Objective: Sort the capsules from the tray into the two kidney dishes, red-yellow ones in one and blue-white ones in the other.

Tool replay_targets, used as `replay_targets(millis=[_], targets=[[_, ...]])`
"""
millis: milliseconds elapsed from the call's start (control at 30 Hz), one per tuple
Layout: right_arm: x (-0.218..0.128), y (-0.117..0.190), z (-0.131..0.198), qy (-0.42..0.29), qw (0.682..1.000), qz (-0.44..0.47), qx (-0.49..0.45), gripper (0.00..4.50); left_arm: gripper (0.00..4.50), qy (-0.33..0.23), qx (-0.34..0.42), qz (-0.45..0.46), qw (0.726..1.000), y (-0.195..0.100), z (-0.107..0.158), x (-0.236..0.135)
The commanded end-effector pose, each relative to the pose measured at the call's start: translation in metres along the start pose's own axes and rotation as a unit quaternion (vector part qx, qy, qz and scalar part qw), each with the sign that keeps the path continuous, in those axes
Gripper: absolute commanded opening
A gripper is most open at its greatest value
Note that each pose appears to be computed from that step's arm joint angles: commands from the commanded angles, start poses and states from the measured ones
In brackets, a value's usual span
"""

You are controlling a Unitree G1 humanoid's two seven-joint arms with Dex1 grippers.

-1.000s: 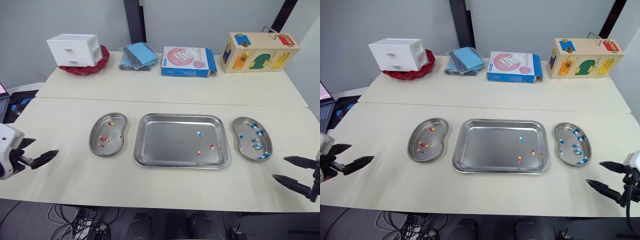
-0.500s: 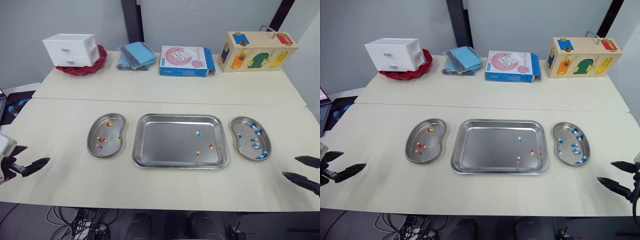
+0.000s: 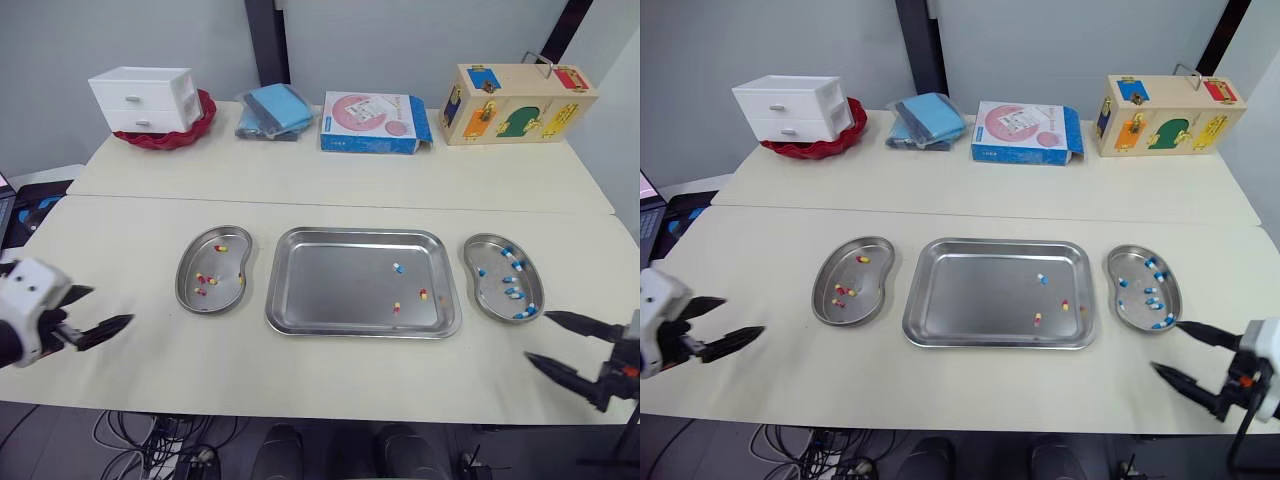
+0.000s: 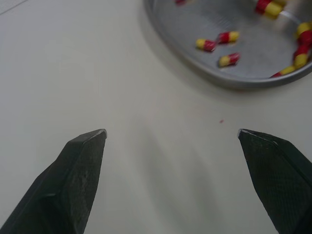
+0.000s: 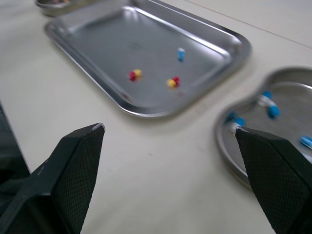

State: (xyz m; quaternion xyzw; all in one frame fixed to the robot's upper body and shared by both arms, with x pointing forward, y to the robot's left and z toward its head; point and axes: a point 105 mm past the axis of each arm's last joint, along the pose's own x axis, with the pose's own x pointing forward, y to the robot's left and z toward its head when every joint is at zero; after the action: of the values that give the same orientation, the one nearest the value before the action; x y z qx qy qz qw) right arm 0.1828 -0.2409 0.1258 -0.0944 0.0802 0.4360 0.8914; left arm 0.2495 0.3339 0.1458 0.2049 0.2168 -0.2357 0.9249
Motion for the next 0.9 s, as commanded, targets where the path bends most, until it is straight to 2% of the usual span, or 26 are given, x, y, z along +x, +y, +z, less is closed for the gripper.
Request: replay_targets(millis=[33,133,267,400,600,900], targets=[[0.013,0.022,0.010,-0.043,0.998,0.035,-0.029,4.50,4.48,-0.042,0.019,-0.059,0.997,-0.030,0.033,0.021],[0.032,0.038,0.010,-0.067,0.995,0.062,-0.026,4.50,4.48,-0.084,0.028,-0.135,0.987,-0.067,0.066,0.049],[0.041,0.039,0.005,-0.066,0.995,0.063,-0.037,4.50,4.48,-0.135,0.064,-0.236,0.960,-0.110,0.104,0.074],[0.046,0.039,0.003,-0.069,0.996,0.051,-0.033,4.50,4.48,-0.147,0.125,-0.319,0.928,-0.143,0.122,0.098],[0.056,0.045,0.000,-0.079,0.996,0.025,-0.025,4.50,4.48,-0.166,0.182,-0.378,0.892,-0.173,0.148,0.139],[0.057,0.049,-0.001,-0.096,0.995,-0.029,-0.019,4.50,4.48,-0.174,0.218,-0.426,0.861,-0.211,0.158,0.175]])
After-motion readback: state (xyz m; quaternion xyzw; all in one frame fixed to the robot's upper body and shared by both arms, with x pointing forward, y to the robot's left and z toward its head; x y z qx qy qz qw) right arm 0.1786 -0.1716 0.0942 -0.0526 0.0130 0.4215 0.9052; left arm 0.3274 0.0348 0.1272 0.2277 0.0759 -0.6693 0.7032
